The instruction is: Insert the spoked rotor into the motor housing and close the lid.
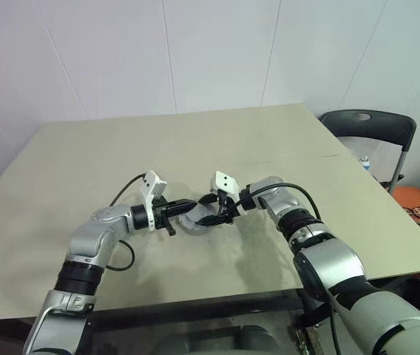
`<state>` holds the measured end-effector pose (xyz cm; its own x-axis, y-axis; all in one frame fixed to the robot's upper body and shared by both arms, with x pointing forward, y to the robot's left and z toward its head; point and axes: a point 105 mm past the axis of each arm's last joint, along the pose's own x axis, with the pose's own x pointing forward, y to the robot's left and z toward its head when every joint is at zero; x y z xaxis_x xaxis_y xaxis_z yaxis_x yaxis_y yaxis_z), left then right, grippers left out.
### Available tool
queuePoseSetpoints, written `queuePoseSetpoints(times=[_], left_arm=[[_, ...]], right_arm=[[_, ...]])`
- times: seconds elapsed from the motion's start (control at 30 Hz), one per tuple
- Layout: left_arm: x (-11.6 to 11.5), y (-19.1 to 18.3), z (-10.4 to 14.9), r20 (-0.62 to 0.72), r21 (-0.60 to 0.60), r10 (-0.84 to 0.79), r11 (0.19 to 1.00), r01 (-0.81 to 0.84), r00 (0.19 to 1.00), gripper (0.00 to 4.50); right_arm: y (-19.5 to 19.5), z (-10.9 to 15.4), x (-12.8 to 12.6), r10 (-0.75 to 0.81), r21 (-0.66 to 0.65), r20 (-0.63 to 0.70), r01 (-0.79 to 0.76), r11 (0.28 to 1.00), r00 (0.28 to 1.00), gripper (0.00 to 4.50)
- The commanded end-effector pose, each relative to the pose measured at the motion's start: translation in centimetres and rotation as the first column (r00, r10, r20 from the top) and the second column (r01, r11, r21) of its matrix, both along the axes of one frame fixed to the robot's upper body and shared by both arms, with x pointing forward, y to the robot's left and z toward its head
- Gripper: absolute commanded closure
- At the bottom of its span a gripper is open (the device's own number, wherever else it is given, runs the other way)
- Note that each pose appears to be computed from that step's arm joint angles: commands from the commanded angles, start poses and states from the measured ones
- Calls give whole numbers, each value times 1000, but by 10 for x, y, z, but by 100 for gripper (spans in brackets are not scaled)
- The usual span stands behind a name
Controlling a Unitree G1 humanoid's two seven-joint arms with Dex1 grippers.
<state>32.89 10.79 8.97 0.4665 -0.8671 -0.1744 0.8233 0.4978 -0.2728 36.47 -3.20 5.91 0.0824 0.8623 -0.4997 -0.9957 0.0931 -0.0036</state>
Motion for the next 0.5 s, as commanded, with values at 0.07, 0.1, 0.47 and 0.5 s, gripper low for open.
queuePoseSetpoints(times=[0.07,0.1,0.47,0.5], left_arm=[[13,1,1,61,58,32,998,-35,998,450],[15,1,-2,57,70,36,997,-40,998,450],[9,-13,-13,36,72,-11,997,8,999,450],[7,-13,-14,35,73,-16,997,14,999,450]], right_arm=[[-17,-33,-13,-23,-106,-99,13,994,995,118],[-16,-34,-13,-22,-106,-98,12,994,995,118],[-18,-36,-13,-32,-109,-95,22,994,995,118],[-19,-36,-13,-34,-110,-96,23,994,995,118]])
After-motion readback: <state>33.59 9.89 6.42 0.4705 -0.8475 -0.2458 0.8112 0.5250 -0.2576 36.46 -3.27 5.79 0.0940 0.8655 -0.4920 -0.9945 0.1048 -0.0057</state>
